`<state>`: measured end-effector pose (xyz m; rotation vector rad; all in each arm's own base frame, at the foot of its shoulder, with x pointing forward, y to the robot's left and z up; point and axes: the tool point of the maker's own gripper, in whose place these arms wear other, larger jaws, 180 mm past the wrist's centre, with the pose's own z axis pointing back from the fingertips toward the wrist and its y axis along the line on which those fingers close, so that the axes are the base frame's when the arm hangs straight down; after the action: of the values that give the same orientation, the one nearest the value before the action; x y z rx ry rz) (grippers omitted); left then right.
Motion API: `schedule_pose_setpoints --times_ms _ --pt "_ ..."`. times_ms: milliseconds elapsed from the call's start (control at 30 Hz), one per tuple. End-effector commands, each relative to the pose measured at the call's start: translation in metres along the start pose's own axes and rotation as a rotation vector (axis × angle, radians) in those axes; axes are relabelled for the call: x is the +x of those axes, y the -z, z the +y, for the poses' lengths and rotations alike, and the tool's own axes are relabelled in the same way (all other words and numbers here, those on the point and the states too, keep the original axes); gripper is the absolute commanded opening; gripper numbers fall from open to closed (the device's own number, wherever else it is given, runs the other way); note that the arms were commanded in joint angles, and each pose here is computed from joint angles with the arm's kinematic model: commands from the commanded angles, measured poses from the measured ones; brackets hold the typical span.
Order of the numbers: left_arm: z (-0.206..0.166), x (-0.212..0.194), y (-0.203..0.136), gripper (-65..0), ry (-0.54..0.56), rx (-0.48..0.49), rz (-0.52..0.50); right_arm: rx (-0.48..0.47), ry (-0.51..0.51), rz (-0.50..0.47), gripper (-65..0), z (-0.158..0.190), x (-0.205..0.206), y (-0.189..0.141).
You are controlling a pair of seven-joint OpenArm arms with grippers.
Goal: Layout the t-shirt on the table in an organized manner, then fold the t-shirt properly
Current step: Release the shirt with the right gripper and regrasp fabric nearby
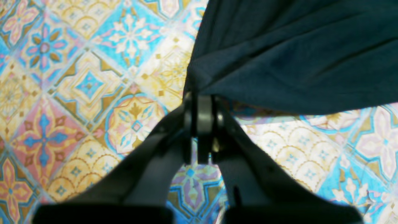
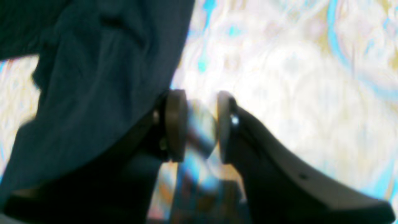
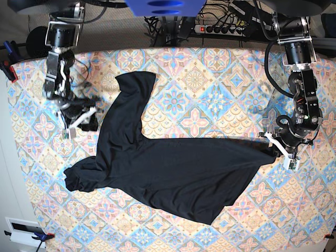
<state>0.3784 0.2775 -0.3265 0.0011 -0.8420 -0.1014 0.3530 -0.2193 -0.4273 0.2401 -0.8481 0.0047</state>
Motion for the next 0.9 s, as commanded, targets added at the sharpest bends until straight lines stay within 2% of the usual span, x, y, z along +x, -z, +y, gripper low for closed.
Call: schedule_pose_setpoints --times_ms 0,133,300,367,433,533,667,867 --pt "0.008 0.02 -0.006 -65.0 0.011 0.015 -0.056 -0.025 -0.016 -0.008 -51.4 -0.007 0.017 0.003" --pt "0.007 0.014 -0.006 -65.0 0.01 0.014 -0.045 -0.026 0.004 -0.044 -54.0 -0.011 0.048 0.015" --pt "0.007 0.013 -0.006 -65.0 0.011 0.013 -0.043 -0.04 0.072 0.053 -54.7 -0.022 0.011 0.026" --pt "0.008 0.014 -0.006 -65.0 0.009 0.015 -0.044 -0.051 0.08 0.085 -57.6 -0.026 -0.004 0.029" --pt "0.008 0.014 -0.006 -65.0 0.009 0.015 -0.047 -0.066 0.016 0.117 -60.4 -0.027 -0.015 0.032" --pt "0.009 0.014 -0.007 -65.0 0.008 0.016 -0.047 -0.089 -0.143 0.202 -63.6 -0.024 -0.036 0.037" --pt "0.008 0.014 -0.006 -65.0 0.009 0.015 -0.047 -0.018 -0.327 0.292 -64.8 0.021 -0.062 0.051" --pt "0.007 0.012 -0.006 -65.0 0.01 0.013 -0.063 0.085 -0.511 0.375 -64.8 0.06 -0.09 0.056"
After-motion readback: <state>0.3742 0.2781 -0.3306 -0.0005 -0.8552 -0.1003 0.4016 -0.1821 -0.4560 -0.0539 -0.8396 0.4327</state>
